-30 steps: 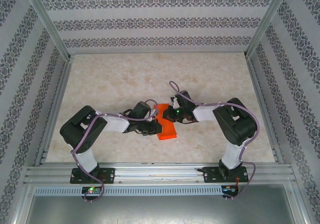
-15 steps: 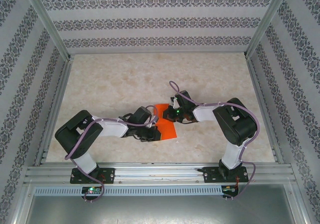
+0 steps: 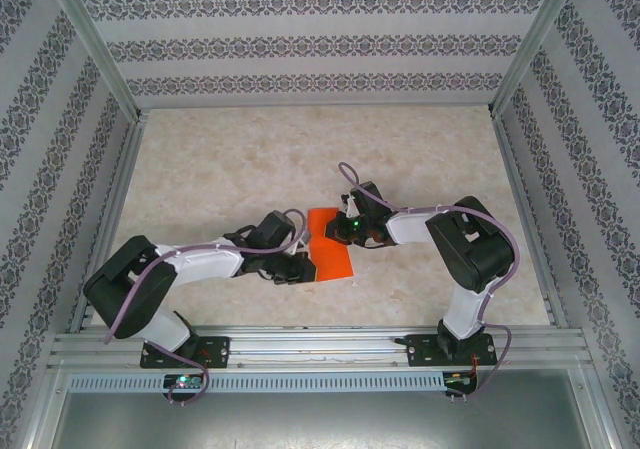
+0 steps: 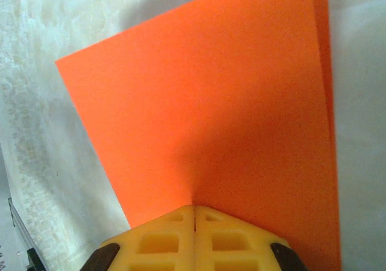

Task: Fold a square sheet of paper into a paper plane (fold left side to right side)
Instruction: First fold the square sheet of paper in half at the center of the table, then hold the square sheet of paper at the center of the table.

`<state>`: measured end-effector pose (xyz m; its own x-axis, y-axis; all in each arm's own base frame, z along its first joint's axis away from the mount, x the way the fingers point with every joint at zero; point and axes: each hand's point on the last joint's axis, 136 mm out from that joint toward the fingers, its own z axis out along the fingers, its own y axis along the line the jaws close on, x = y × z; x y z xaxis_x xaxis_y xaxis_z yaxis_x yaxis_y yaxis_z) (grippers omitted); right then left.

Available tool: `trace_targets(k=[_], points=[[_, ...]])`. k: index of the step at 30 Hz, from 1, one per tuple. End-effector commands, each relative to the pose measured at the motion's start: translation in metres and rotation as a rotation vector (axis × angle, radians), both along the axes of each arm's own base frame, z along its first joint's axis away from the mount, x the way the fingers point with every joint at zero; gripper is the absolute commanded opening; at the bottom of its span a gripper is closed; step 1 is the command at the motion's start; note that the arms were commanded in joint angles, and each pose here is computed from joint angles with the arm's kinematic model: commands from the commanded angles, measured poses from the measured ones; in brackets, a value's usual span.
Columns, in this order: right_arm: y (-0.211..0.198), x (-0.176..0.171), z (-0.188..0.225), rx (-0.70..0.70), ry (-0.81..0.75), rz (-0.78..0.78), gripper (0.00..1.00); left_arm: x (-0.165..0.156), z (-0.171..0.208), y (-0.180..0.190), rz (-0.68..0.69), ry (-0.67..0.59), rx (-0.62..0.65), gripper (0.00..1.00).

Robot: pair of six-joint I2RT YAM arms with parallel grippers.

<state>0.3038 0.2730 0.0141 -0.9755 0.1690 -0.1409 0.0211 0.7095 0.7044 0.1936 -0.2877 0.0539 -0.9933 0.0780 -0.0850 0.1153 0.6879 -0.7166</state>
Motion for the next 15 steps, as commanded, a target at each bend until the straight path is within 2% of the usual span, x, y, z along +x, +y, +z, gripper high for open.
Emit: trace_targets(k=[1, 7, 15], points=[[-0.034, -0.031, -0.047, -0.174, 0.137, -0.055, 0.00, 0.024, 0.016, 0.005, 0.022, -0.042, -0.022, 0.12], [-0.035, -0.032, -0.046, -0.173, 0.134, -0.070, 0.00, 0.063, 0.009, 0.001, 0.038, -0.073, -0.015, 0.10], [-0.032, -0.033, -0.045, -0.171, 0.133, -0.061, 0.00, 0.090, -0.008, -0.014, 0.019, -0.090, 0.010, 0.10]])
